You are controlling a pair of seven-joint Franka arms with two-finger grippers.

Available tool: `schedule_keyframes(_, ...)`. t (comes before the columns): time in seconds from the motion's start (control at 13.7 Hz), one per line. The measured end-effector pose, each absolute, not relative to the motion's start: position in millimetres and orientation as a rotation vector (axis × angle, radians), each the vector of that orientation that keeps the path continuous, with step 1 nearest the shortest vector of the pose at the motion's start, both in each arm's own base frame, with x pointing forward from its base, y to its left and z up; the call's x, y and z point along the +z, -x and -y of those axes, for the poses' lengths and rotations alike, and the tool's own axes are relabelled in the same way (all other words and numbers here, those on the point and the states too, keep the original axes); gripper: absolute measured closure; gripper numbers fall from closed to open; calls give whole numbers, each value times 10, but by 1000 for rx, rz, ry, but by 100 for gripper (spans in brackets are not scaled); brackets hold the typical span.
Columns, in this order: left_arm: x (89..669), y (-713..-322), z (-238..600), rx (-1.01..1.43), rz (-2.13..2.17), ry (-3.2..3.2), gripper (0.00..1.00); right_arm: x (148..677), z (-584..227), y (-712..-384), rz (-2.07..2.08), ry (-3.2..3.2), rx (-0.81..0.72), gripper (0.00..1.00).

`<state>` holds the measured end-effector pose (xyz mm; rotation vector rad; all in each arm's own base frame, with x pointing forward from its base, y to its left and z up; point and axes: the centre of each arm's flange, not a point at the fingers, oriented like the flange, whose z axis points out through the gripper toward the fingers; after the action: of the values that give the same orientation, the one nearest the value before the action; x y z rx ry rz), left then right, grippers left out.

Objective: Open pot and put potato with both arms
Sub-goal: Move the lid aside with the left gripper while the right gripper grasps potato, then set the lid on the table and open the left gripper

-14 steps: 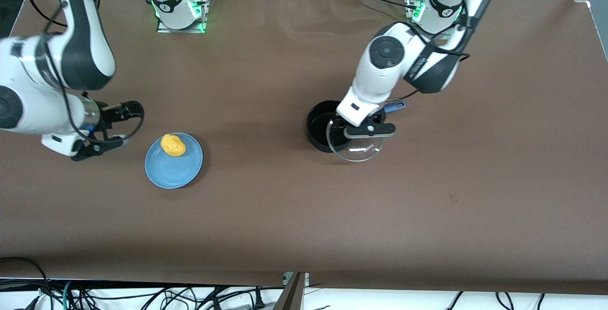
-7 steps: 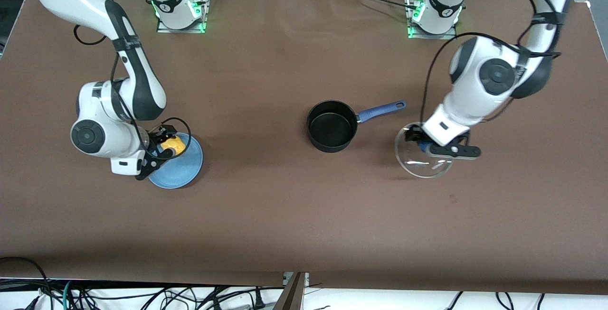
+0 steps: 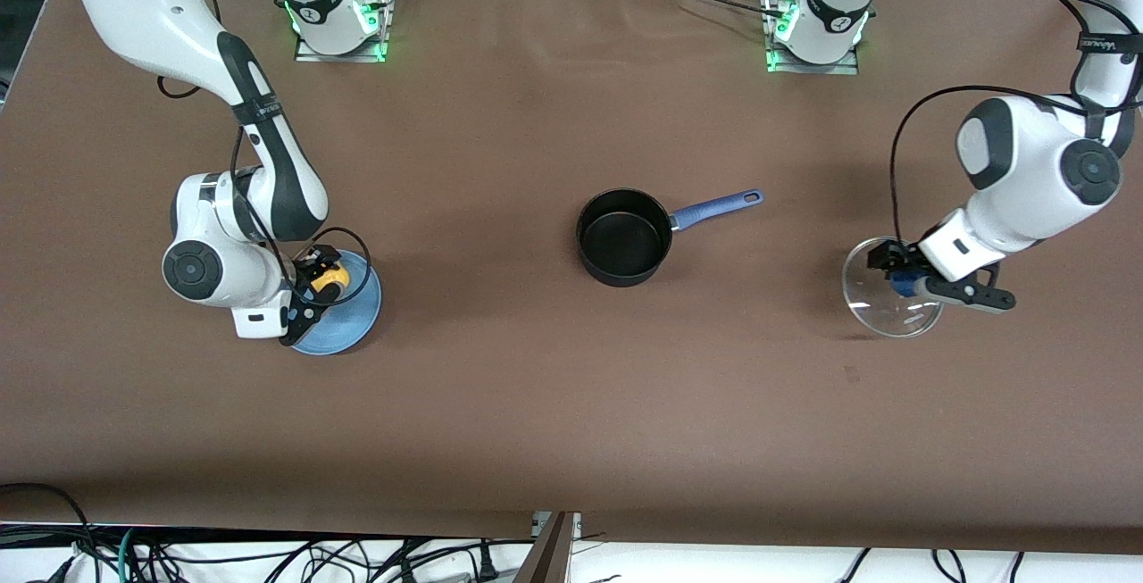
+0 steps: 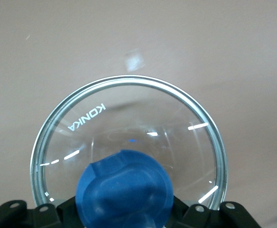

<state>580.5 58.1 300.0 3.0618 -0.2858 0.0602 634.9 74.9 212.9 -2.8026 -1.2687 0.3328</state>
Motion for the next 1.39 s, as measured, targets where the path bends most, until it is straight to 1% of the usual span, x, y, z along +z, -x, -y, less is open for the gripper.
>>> schedule_keyframes(0.15,2758,-5727,-841,51,264,-3066,52,2083,-735,-6326,1224,2793,331,0)
schedule_keyframes(0.44,2168,-5629,-1021,36,230,-3066,51,1857,-622,-6223,1126,2773,323,0)
schedule_keyframes(0.51,2065,-5619,-1035,30,226,-3065,51,1839,-579,-6219,1121,2773,322,4)
schedule_keyframes(0.66,1941,-5605,-1039,17,223,-3063,48,1845,-532,-6227,1109,2775,318,27)
schedule_keyframes(0.73,1931,-5604,-1041,16,222,-3062,39,1868,-529,-6236,1106,2776,311,33)
schedule_keyframes(0.95,2076,-5661,-1066,22,222,-3065,9,1998,-580,-6288,1023,2742,303,33)
schedule_keyframes(1.02,2176,-5680,-1065,7,225,-3062,1,2085,-622,-6314,957,2714,318,33)
schedule_keyframes(1.24,2726,-5793,-1060,-44,243,-3051,0,2390,-879,-6389,691,2695,385,33)
schedule_keyframes(1.39,3287,-5903,-1045,-67,244,-3047,0,2550,-1366,-6378,533,2728,420,33)
